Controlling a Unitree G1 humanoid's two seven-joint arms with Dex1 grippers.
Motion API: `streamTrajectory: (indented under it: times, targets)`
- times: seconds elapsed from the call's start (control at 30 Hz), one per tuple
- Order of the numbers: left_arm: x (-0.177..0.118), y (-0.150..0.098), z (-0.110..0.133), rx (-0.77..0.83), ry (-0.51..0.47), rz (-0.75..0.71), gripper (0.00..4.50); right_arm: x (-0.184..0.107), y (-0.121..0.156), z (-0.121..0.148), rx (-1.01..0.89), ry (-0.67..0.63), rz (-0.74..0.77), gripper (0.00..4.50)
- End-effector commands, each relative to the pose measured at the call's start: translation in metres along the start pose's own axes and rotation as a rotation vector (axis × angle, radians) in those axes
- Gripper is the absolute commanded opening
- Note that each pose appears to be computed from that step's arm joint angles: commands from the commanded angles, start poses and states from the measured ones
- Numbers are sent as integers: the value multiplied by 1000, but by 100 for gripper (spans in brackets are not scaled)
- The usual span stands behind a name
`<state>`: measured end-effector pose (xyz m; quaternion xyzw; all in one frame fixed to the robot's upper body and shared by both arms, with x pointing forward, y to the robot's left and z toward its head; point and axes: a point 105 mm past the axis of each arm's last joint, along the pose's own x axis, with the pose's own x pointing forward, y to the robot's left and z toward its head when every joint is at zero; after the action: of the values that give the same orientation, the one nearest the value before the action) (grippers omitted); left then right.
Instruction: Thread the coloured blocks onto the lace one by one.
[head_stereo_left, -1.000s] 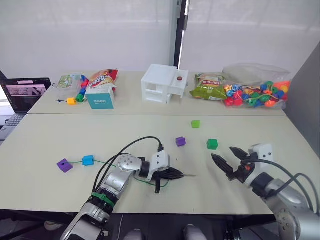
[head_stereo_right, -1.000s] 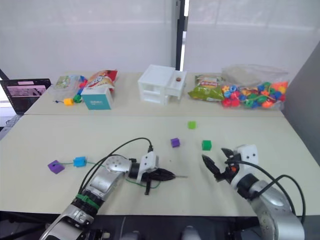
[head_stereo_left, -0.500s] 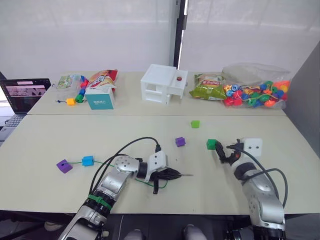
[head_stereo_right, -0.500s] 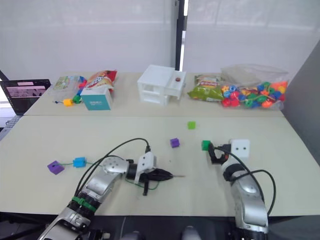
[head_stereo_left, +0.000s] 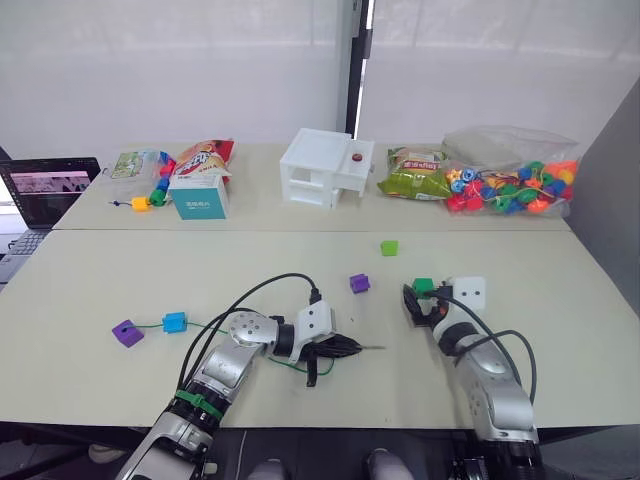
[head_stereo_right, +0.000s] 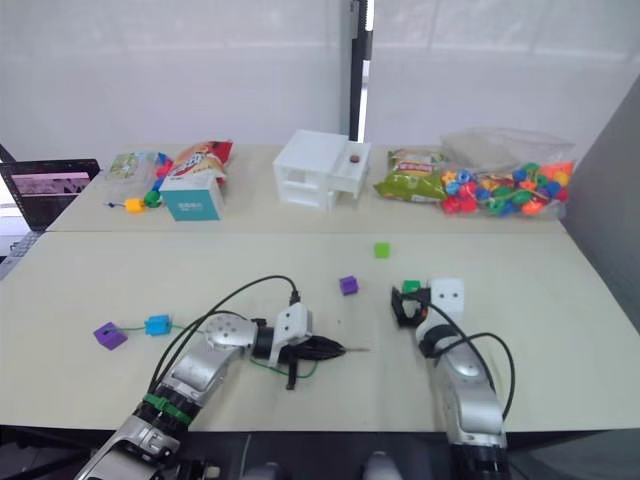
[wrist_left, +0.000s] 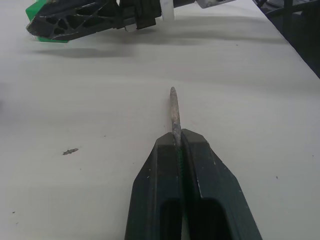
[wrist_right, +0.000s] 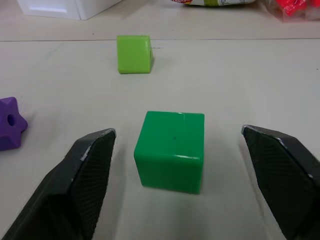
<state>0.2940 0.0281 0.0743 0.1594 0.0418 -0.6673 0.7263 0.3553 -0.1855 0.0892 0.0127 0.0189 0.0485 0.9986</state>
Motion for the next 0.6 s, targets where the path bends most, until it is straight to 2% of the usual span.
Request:
streamTrajectory:
  times: [0.03,0.17,0.2,0.33,0.43,0.6]
  targets:
    - [0,0,9,25,-25,5,0,4,1,10,-17,-48,-8,272]
    - [1,1,10,25,-27,5,0,4,3,10,-18,-45,1,132]
    - [2,1,10,24,-29,5,0,2,3,10,-19,-45,4,118]
    - [3,0,10,17,-39,6,0,-12,8,13,-21,-51,29,120]
    - [3,-3,9,0,-53,1,0,-35,26,14,-50,-45,121,120]
    - [5,-7,10,-31,-85,-10,0,-79,36,7,-13,22,155,120]
